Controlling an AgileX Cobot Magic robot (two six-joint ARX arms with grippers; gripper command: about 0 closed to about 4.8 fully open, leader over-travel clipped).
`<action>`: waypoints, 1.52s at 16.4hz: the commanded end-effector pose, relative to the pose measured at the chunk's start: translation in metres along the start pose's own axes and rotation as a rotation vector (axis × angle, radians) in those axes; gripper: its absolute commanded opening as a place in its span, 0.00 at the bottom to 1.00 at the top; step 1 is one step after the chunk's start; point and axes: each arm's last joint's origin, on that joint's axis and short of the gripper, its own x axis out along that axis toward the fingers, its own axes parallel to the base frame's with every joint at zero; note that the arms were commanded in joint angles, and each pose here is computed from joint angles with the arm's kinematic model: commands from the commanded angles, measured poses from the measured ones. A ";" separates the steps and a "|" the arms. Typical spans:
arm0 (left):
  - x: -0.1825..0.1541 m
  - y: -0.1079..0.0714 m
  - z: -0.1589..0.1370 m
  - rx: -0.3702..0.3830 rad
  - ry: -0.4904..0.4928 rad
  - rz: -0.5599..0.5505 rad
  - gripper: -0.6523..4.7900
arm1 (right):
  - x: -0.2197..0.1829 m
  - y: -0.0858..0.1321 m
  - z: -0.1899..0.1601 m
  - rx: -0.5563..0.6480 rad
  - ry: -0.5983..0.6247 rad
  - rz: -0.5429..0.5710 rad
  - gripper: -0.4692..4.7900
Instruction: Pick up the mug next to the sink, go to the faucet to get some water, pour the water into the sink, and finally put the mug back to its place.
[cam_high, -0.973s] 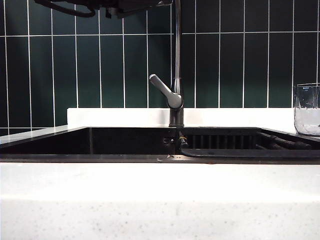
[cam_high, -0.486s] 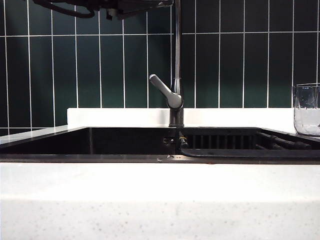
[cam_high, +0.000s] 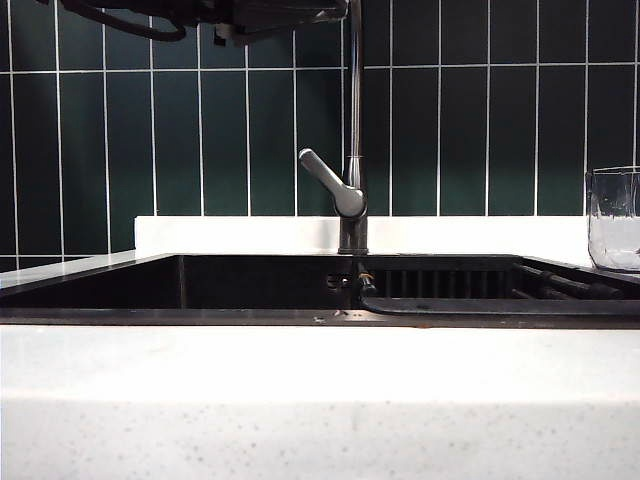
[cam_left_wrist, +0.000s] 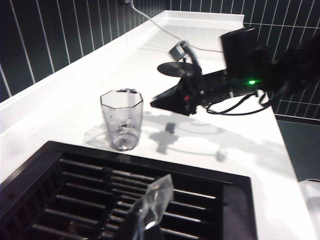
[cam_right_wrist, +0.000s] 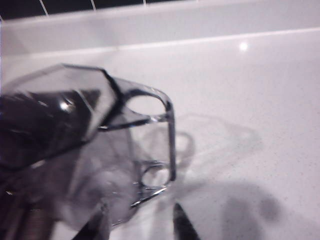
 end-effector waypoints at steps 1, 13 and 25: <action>-0.001 -0.002 0.001 0.004 -0.004 -0.018 0.11 | -0.023 0.012 0.005 0.080 -0.062 0.016 0.40; -0.101 -0.097 0.018 0.188 -0.089 0.534 0.11 | -0.129 0.062 0.021 -0.011 -0.316 0.041 0.16; -0.179 -0.185 -0.025 0.148 -0.065 0.858 0.11 | -0.159 0.072 0.016 -0.033 -0.395 0.051 0.08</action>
